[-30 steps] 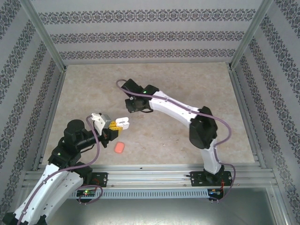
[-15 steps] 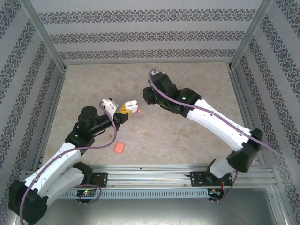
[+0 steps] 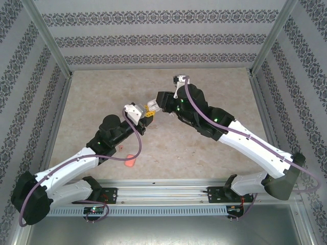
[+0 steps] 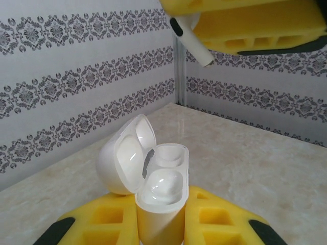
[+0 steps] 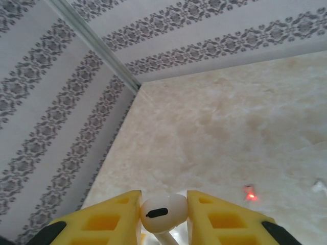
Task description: Insert the wireless bluetooth earbuds into the charging case
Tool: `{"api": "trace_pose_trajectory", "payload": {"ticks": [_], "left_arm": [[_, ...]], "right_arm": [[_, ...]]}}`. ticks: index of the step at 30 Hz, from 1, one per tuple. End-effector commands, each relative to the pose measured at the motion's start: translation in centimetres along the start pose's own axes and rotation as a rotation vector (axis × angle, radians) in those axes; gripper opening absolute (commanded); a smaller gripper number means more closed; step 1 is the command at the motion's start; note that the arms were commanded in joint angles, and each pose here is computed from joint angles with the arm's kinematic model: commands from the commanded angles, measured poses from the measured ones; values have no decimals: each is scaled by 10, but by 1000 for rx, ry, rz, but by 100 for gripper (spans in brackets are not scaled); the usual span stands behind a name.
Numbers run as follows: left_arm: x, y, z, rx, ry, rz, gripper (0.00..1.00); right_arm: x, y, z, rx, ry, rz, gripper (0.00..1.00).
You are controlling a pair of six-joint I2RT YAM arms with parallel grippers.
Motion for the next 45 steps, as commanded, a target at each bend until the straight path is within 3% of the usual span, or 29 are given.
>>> {"api": "trace_pose_trajectory", "payload": {"ticks": [1, 15, 45], "left_arm": [[-2, 33, -6, -11, 29, -167, 0], [-1, 41, -10, 65, 4, -208, 0], [1, 52, -10, 112, 15, -254, 0]], "right_arm": [[-5, 1, 10, -45, 65, -57, 27], [-26, -19, 11, -109, 133, -50, 27], [-41, -45, 15, -51, 160, 32, 26]]}}
Point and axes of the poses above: each hand's point on the last joint's axis, 136 mm out from that joint toward the fingers, its own x axis back along the fingers, its own z axis along the line the jaws close on, y = z × x, the point moved 10 cm from there along x, back along the fingers, and after that the axes turned 14 degrees about x, right-handed, at the moved point
